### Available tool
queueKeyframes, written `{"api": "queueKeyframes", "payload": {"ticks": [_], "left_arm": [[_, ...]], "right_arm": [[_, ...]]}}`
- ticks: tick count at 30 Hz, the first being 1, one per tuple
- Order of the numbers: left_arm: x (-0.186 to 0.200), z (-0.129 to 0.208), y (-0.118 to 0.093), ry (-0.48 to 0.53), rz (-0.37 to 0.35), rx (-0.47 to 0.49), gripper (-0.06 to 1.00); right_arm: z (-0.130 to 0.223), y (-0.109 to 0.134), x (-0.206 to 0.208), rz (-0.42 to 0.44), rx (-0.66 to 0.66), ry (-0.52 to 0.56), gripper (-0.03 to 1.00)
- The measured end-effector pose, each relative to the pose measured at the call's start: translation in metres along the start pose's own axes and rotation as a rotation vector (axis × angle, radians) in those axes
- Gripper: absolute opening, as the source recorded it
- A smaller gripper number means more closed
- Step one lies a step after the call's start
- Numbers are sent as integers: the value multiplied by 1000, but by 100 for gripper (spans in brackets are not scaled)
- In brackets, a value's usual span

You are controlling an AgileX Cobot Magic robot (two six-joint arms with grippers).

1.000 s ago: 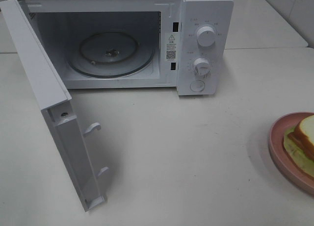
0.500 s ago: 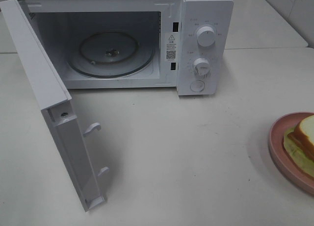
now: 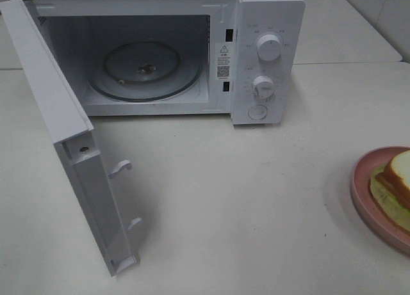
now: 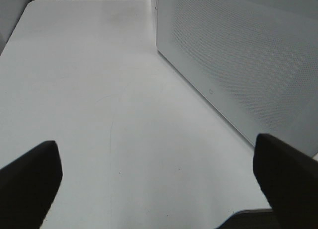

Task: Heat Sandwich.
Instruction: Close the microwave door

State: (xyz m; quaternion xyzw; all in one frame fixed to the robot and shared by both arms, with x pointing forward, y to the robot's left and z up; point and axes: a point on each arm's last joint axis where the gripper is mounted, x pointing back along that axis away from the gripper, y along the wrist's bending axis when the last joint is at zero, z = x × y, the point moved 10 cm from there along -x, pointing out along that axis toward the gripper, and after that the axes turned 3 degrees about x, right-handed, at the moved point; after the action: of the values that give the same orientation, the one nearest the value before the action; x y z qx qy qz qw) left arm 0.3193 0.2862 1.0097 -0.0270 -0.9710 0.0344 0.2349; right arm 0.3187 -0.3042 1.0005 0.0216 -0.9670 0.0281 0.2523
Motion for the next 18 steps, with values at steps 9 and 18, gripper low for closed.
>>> {"api": "queueKeyframes", "payload": {"ticks": [9, 18], "left_arm": [[0, 0, 0, 0, 0, 0, 97], [0, 0, 0, 0, 0, 0, 97]], "right_arm": [[0, 0, 0, -1, 1, 0, 77], [0, 0, 0, -1, 1, 0, 77]]}}
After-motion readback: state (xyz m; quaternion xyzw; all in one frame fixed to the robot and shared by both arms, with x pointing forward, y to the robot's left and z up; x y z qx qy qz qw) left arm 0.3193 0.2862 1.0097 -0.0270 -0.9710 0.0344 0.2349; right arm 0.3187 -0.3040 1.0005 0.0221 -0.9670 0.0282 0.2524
